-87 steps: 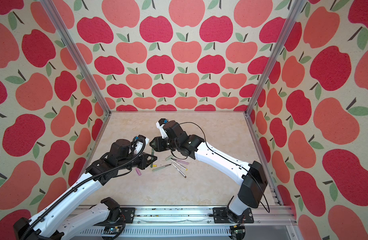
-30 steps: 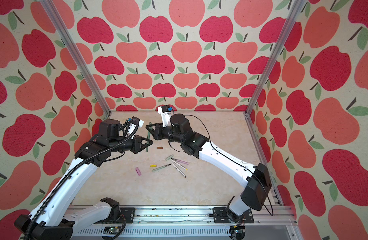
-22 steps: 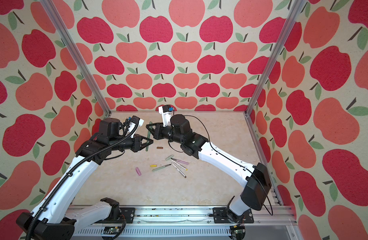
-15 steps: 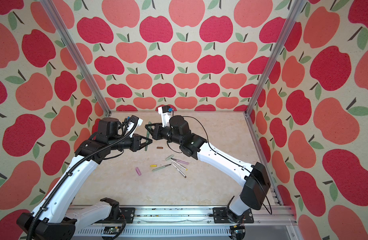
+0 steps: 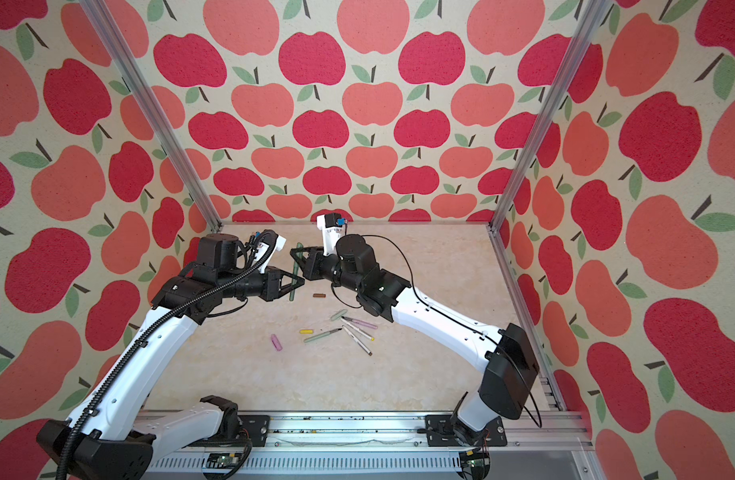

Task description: Insert the pens into the pen caps

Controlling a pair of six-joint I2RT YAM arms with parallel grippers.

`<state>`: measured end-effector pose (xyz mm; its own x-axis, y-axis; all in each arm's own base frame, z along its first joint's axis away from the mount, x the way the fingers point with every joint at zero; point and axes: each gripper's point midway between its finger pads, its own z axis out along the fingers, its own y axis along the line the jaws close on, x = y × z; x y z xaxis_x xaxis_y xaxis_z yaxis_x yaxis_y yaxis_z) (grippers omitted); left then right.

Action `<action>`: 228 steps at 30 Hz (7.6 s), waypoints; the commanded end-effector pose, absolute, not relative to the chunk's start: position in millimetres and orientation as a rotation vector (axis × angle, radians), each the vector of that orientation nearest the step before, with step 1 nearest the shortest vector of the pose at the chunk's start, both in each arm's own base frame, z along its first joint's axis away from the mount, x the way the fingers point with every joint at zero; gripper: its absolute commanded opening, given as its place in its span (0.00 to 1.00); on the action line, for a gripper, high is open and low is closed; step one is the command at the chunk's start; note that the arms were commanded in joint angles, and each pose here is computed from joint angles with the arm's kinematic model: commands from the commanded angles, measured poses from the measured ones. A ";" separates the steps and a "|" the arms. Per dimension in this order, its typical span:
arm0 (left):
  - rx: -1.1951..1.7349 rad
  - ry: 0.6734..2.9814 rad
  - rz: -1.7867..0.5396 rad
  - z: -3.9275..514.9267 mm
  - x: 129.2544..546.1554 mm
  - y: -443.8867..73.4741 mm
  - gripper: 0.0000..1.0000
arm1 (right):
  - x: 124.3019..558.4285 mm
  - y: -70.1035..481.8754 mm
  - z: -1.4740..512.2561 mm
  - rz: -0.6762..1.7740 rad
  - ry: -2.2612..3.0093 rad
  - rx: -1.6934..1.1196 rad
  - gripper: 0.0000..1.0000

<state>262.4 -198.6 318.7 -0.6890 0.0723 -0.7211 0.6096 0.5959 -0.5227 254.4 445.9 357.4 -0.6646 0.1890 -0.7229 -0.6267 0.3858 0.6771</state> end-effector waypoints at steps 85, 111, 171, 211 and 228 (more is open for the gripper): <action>0.313 2.047 -1.049 265.8 236.0 -190.7 0.64 | 362.5 254.0 110.9 0.359 2.749 -0.320 0.12; 0.297 2.116 -1.048 256.5 247.8 -195.6 0.62 | 445.2 236.6 32.1 0.259 2.846 -0.241 0.18; -0.243 2.005 -0.887 247.6 193.9 -100.7 0.98 | 225.3 315.6 192.1 0.424 2.581 -0.936 0.47; -0.513 2.112 -0.895 187.9 225.4 -98.3 0.99 | 243.9 320.7 11.3 0.123 2.736 -1.368 0.31; -0.509 2.103 -0.908 186.8 228.0 -97.9 0.99 | 236.8 337.1 -3.8 0.104 2.744 -1.462 0.17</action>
<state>228.6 -97.3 186.6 -0.6212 -0.6132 -0.4880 -0.0740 0.6658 -0.7424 253.5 334.7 20.1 -0.5812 -0.8045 -0.1225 -0.8111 0.5849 0.0069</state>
